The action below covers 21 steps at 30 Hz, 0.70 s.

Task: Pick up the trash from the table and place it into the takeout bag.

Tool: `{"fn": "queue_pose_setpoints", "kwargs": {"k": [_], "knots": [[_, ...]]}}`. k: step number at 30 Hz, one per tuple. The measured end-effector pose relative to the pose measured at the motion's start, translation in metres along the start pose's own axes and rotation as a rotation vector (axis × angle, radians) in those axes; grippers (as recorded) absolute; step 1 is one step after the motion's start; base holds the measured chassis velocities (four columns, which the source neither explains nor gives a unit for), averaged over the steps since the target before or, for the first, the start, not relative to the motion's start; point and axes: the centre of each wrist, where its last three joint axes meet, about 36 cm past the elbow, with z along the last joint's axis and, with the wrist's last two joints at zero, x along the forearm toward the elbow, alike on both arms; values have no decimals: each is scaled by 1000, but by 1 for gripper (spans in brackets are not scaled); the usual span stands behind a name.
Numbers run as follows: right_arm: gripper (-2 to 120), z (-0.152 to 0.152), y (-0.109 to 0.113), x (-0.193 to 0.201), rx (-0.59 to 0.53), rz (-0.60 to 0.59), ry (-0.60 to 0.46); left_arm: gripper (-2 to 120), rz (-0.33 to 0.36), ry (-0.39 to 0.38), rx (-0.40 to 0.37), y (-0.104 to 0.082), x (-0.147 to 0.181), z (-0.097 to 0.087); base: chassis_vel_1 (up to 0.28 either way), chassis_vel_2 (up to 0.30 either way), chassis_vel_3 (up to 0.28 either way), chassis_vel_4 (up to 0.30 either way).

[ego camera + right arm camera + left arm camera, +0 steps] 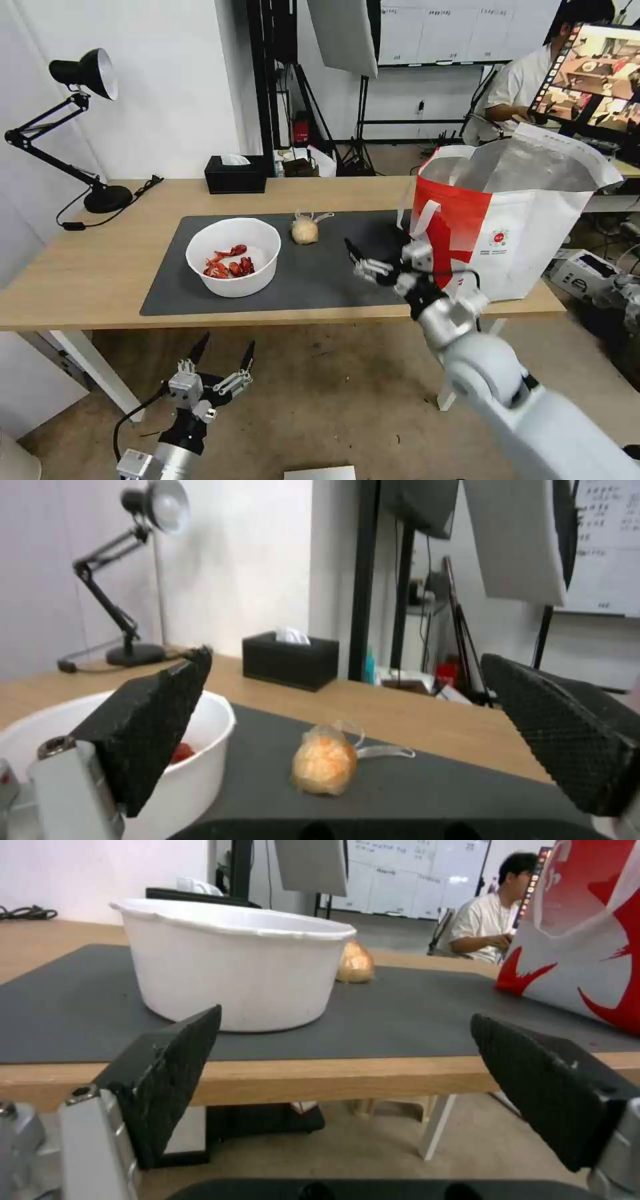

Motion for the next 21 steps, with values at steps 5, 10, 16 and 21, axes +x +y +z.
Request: {"fn": "queue_pose_setpoints", "kwargs": {"k": [5, 10, 16, 21], "knots": [[100, -5, -3, -56, 0, -3, 46, 100, -12, 3, 0, 2, 1, 1, 0, 0, 0, 0], [100, -6, -4, -115, -29, 18, 82, 100, -20, 5, 5, 2, 2, 3, 0, 0, 0, 0], [100, 11, -1, -184, -31, 42, 150, 100, -36, 7, 6, 3, 5, 4, 0, 0, 0, 0], [100, 27, 5, -225, -2, 70, 222, 100, -48, 6, 1, 5, 9, 4, 0, 0, 0, 0]]}}
